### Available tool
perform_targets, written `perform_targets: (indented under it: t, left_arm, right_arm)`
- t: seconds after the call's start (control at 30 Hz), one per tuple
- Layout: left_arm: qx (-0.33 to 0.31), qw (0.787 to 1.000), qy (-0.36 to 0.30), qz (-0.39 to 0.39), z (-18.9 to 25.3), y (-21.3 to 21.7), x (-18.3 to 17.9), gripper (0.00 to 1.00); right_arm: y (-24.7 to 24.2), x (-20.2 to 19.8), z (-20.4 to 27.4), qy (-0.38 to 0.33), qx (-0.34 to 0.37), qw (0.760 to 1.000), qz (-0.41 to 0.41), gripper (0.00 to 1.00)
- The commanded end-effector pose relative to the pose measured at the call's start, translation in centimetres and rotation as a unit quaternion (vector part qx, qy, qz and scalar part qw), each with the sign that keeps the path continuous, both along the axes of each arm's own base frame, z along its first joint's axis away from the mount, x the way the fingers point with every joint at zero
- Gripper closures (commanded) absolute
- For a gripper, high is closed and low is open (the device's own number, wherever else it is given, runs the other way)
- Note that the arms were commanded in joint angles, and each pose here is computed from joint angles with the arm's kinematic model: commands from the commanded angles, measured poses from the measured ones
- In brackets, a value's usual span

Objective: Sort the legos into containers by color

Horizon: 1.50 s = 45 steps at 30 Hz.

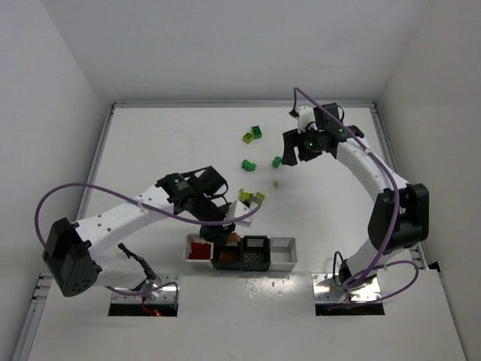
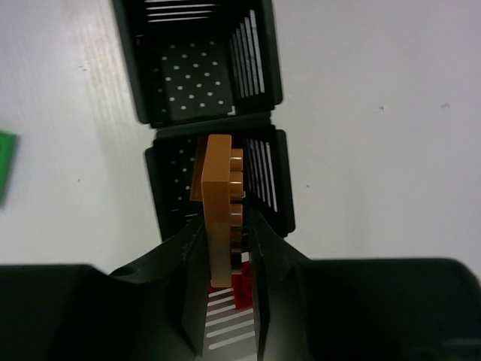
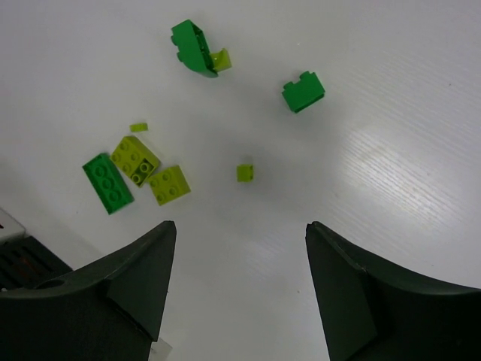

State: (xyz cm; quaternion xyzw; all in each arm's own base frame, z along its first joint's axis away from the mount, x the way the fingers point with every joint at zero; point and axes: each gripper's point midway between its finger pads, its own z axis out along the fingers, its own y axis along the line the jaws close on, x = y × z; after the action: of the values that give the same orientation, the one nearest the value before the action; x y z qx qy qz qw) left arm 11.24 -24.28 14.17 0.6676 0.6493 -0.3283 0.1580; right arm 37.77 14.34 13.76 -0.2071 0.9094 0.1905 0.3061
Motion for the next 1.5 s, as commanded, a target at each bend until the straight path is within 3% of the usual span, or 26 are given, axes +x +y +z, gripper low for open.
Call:
perform_targets:
  t: [0.0,0.13,0.27,0.37,0.47,0.57,0.67,0.77,0.9,1.1,1.47]
  left_arm:
    - [0.006,0.999,-0.012,-0.051,-0.1,-0.2,-1.3,0.70]
    - [0.006,0.997,-0.015,-0.081,-0.2,-0.6,-2.3,0.63]
    - [0.024,0.996,-0.030,-0.085,-0.5,-0.9,-1.8,0.49]
    - [0.020,0.996,-0.038,-0.082,0.1,-1.3,-1.7,0.46]
    - [0.012,0.998,-0.060,-0.022,1.4,-2.6,0.8,0.45]
    - [-0.048,0.993,-0.082,0.075,5.6,-4.1,4.8,0.45]
    - [-0.092,0.977,-0.106,0.161,9.7,-5.1,8.9,0.45]
    - [-0.093,0.937,-0.157,0.298,13.1,-3.5,15.8,0.45]
    - [-0.090,0.888,-0.162,0.421,14.9,-0.2,22.1,0.31]
    - [-0.093,0.847,-0.094,0.514,13.8,4.2,25.3,0.29]
    - [-0.086,0.817,-0.107,0.561,12.4,7.1,28.5,0.29]
  right_arm:
    - [1.2,0.1,1.0,0.001,0.030,0.999,0.025,0.30]
    - [1.2,0.5,0.8,0.010,0.026,0.999,0.028,0.30]
    - [1.3,1.2,1.0,0.012,0.022,0.999,0.025,0.30]
    - [1.3,2.2,1.1,0.004,0.019,1.000,0.022,0.30]
    - [1.2,3.4,1.1,0.000,0.012,1.000,0.011,0.30]
    - [1.2,4.9,0.1,0.006,-0.003,1.000,-0.001,0.30]
    - [1.5,6.6,-1.5,0.024,-0.007,1.000,-0.012,0.30]
    - [2.2,8.5,-2.6,0.029,-0.013,0.999,-0.011,0.30]
    - [2.2,10.4,-4.5,0.041,-0.029,0.999,-0.008,0.29]
    - [2.2,11.0,-6.9,0.073,-0.030,0.996,-0.038,0.29]
    - [3.2,10.0,-10.2,0.115,-0.033,0.992,-0.035,0.32]
